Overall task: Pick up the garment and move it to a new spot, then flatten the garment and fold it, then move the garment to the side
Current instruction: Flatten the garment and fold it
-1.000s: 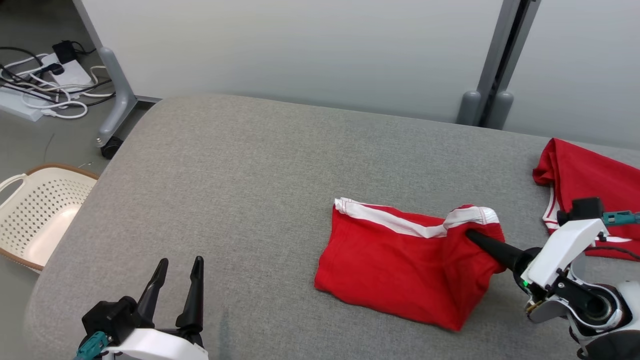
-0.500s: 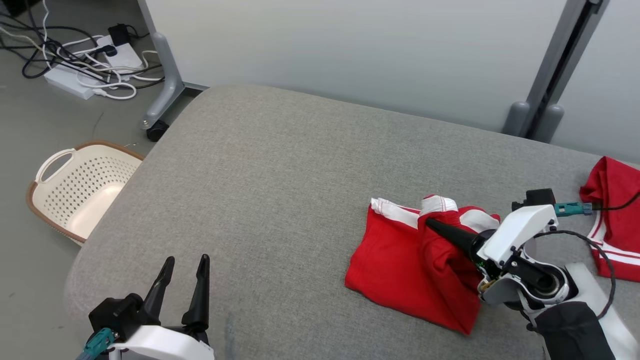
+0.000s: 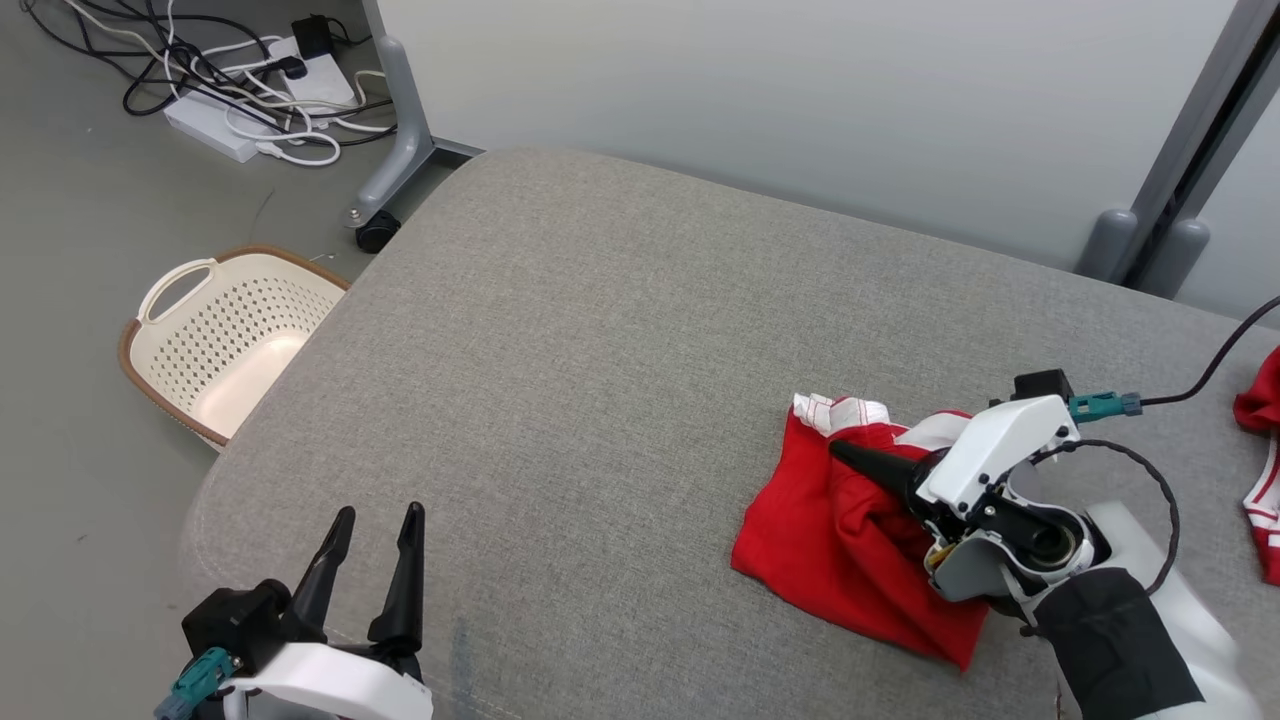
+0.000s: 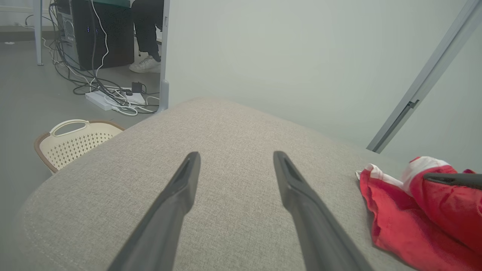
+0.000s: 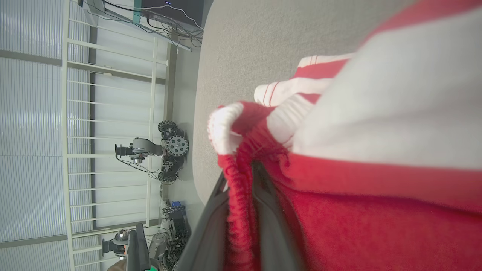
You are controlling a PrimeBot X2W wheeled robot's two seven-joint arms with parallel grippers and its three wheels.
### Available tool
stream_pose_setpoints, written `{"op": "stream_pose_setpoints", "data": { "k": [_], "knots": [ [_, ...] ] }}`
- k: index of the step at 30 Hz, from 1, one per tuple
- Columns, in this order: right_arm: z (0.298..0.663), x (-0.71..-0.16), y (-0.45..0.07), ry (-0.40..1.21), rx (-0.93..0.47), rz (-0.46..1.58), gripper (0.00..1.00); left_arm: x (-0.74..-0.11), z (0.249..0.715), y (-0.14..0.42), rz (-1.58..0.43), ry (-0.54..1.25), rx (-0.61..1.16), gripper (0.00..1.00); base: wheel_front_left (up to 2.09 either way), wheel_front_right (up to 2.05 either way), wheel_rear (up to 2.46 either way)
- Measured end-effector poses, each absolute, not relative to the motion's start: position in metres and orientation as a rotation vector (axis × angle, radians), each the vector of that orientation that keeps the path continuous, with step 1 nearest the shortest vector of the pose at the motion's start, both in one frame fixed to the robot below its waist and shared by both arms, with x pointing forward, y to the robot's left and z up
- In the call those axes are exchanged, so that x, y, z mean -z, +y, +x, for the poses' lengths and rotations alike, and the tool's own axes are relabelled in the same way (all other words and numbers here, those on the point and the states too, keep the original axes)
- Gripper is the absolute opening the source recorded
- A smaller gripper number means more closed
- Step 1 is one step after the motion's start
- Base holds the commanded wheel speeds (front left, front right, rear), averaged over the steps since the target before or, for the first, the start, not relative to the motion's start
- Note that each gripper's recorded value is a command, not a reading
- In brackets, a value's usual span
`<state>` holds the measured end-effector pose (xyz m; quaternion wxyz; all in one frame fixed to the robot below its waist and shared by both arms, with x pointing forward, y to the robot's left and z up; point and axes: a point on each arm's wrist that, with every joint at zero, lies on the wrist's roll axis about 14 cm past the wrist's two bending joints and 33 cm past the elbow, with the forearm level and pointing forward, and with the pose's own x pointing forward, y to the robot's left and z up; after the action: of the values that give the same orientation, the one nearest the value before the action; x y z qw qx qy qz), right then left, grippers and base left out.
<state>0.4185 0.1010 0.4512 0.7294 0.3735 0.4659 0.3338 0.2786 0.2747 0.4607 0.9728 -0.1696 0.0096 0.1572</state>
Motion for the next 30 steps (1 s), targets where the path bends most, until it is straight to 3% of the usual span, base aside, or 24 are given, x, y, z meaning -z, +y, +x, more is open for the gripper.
{"op": "stream_pose_setpoints", "data": {
  "k": [6, 7, 8, 9, 17, 30],
  "knots": [
    [0.409, -0.442, 0.111, 1.06, -0.734, 0.822, 0.02, -0.461, 0.277, 0.279, -0.34, 0.016, -0.328, 1.0, 0.0, 0.0, 0.0],
    [0.408, -0.44, 0.111, 1.064, -0.73, 0.824, 0.61, -0.461, 0.277, 0.279, -0.34, 0.017, -0.329, 1.0, 0.0, 0.0, 0.0],
    [0.408, -0.439, 0.112, 1.064, -0.728, 0.824, 0.61, -0.461, 0.277, 0.28, -0.339, 0.017, -0.33, 1.0, 0.0, 0.0, 0.0],
    [0.408, -0.44, 0.113, 1.058, -0.728, 0.827, 1.0, -0.461, 0.277, 0.28, -0.337, 0.017, -0.329, 1.0, 0.0, 0.0, 0.0],
    [0.421, -0.479, 0.112, 0.883, -0.762, 0.851, 1.0, -0.465, 0.282, 0.277, -0.324, 0.008, -0.296, 1.0, 0.0, 0.0, 0.0],
    [0.445, -0.535, 0.013, 0.408, -0.653, 0.785, 1.0, -0.474, 0.294, 0.257, -0.311, -0.015, -0.21, 1.0, 0.0, 0.0, 0.0]
  ]
}}
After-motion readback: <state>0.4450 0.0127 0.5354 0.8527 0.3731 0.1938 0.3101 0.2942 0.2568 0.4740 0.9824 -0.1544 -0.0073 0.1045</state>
